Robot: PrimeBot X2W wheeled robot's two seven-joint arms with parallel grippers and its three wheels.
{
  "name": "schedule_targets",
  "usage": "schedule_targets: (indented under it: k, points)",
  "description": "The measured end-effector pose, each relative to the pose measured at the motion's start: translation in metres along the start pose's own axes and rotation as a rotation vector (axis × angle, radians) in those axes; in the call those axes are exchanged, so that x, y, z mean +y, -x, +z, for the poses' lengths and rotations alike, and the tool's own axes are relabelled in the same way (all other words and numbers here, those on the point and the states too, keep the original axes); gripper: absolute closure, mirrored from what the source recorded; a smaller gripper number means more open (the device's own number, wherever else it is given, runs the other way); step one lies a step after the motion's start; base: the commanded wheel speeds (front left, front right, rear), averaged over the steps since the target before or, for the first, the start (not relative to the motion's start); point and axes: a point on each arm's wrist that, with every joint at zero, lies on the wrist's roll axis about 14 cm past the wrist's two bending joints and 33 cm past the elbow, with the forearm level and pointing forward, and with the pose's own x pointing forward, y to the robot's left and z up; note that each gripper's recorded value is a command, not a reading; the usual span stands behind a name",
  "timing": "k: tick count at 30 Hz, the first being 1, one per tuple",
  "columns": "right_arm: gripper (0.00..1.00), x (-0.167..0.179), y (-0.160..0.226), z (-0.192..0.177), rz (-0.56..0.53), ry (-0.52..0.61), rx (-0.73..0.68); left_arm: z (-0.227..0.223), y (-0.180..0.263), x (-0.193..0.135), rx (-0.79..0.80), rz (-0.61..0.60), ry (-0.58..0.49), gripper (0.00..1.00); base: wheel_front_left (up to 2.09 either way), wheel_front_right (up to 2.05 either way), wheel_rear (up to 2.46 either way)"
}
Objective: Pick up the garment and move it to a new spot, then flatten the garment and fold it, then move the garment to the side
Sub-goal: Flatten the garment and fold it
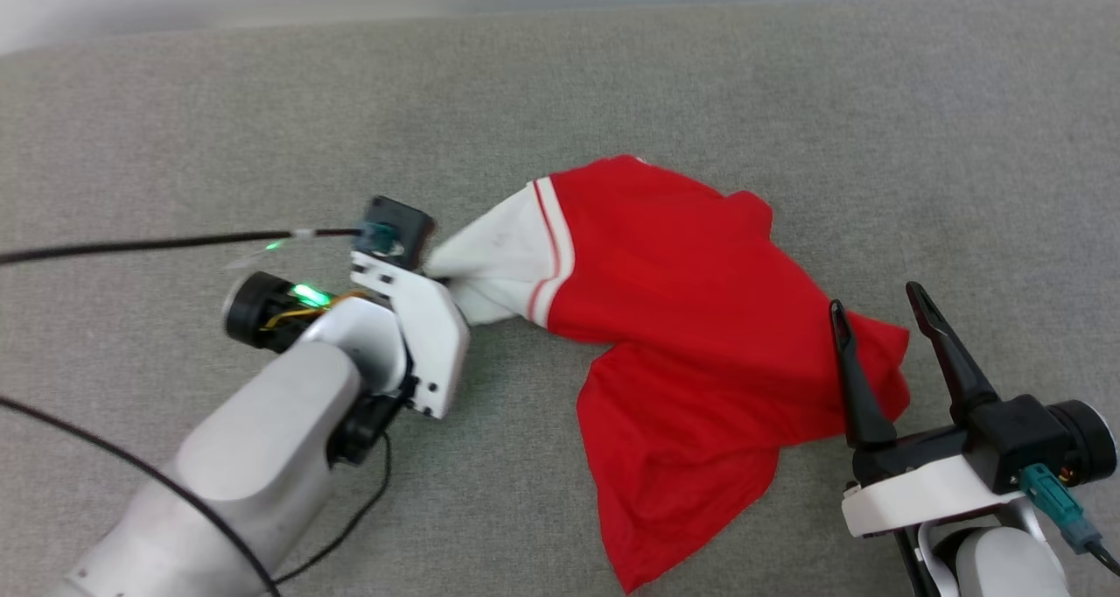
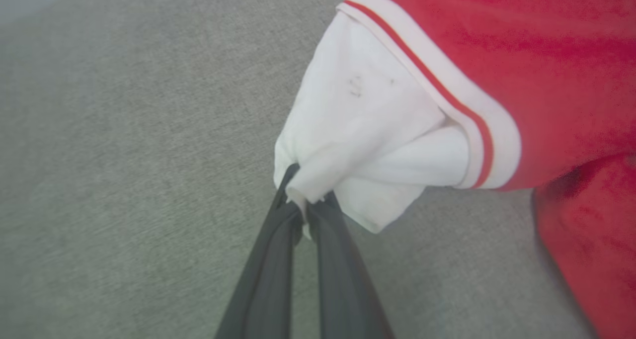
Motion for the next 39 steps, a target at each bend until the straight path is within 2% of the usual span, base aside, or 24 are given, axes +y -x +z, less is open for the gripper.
schedule_targets:
  k: [4, 10, 15, 16, 17, 20, 23, 27, 30, 35, 39]
  points:
    - [0.00, 0.005, 0.001, 0.007, 0.011, -0.001, -0.018, 0.021, 0.025, 0.039, -0.140, 0.126, 0.008, 1.00, 0.00, 0.00, 0.00]
    - [0.00, 0.013, 0.005, 0.017, 0.032, -0.012, -0.041, 0.016, 0.075, 0.089, -0.216, 0.302, 0.067, 1.00, 0.00, 0.00, 0.00]
    - [0.00, 0.021, 0.007, 0.020, 0.052, -0.021, -0.050, -0.035, 0.104, 0.111, -0.109, 0.375, 0.122, 1.00, 0.00, 0.00, 0.00]
    - [0.00, 0.022, 0.007, 0.021, 0.054, -0.021, -0.050, -0.049, 0.105, 0.105, -0.065, 0.352, 0.109, 0.45, 0.00, 0.00, 0.00]
    - [0.00, 0.022, 0.007, 0.021, 0.055, -0.021, -0.051, -0.059, 0.106, 0.099, -0.038, 0.335, 0.119, 0.00, 0.00, 0.00, 0.00]
    - [0.00, 0.021, 0.008, 0.022, 0.053, -0.019, -0.054, -0.063, 0.105, 0.081, -0.065, 0.293, 0.137, 0.00, 0.00, 0.00, 0.00]
    - [0.00, 0.018, 0.008, 0.026, 0.044, -0.013, -0.063, -0.049, 0.110, 0.079, -0.181, 0.307, 0.138, 0.00, 0.00, 0.00, 0.00]
    - [0.00, 0.017, 0.009, 0.032, 0.043, 0.005, -0.078, -0.003, 0.128, 0.074, -0.458, 0.311, 0.092, 0.00, 0.00, 0.00, 0.00]
    - [0.00, 0.018, 0.009, 0.038, 0.044, 0.014, -0.095, 0.026, 0.149, 0.073, -0.641, 0.340, 0.125, 0.00, 0.00, 0.00, 0.00]
    - [0.00, 0.025, 0.008, 0.037, 0.067, 0.019, -0.091, 0.043, 0.186, 0.075, -0.774, 0.441, 0.097, 0.00, 0.00, 0.00, 0.00]
    - [0.00, 0.038, -0.002, 0.034, 0.114, 0.050, -0.066, 0.041, 0.204, 0.074, -0.822, 0.497, 0.103, 0.00, 0.00, 0.00, 0.00]
